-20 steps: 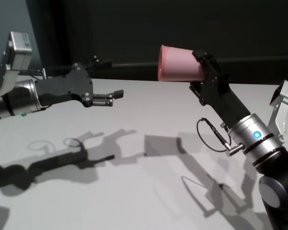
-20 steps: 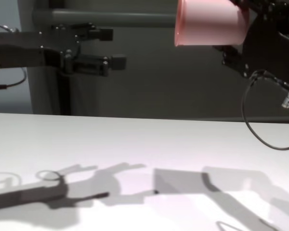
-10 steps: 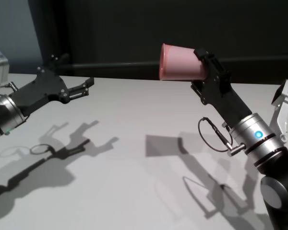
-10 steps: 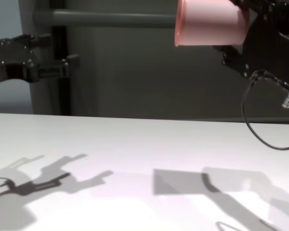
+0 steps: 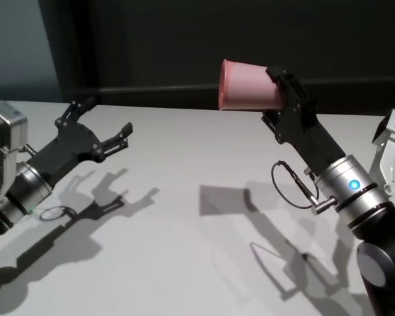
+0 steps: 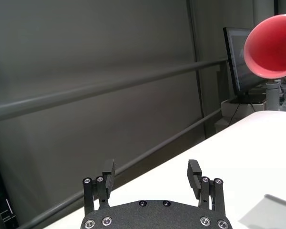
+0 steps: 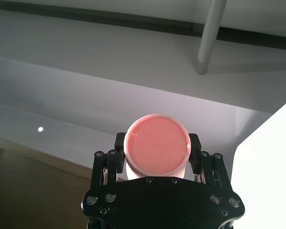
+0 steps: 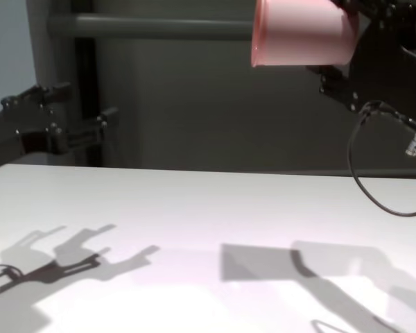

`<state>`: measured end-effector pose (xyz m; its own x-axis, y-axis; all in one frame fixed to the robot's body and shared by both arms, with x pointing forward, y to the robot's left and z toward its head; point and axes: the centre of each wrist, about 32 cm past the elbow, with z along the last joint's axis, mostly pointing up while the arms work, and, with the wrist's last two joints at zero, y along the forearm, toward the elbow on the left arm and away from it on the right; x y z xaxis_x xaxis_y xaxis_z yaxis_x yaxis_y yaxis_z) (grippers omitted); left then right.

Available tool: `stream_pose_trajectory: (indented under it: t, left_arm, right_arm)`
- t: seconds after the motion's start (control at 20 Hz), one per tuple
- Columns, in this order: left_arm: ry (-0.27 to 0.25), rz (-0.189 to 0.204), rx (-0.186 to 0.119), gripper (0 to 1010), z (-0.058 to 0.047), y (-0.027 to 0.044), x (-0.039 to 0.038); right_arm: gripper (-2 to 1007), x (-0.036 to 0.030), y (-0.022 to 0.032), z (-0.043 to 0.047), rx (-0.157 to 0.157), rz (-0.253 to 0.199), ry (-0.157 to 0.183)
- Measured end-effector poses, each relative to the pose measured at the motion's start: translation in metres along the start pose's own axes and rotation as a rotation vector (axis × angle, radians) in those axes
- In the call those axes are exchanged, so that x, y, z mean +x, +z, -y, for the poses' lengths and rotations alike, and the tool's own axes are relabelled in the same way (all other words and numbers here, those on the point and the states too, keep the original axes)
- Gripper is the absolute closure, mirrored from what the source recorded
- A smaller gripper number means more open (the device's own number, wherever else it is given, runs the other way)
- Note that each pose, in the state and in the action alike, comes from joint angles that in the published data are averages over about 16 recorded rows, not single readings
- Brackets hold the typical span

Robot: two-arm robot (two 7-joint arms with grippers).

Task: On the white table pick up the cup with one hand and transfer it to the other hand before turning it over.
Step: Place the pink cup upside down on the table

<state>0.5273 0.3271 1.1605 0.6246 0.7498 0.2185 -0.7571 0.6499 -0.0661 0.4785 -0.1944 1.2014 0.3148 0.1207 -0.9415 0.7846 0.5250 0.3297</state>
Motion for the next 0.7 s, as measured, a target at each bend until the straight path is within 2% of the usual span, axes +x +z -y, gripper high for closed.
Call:
stream_pose_trajectory:
  t: [0.4, 0.7]
  left_arm:
    - [0.009, -0.032, 0.071, 9, -0.005, -0.0281, -0.018]
    - [0.001, -0.044, 0.113, 9, -0.009, -0.0379, -0.0226]
  right_arm:
    - [253, 0.0, 0.0, 0.0, 0.0, 0.0, 0.0]
    - [253, 0.0, 0.0, 0.0, 0.0, 0.0, 0.0]
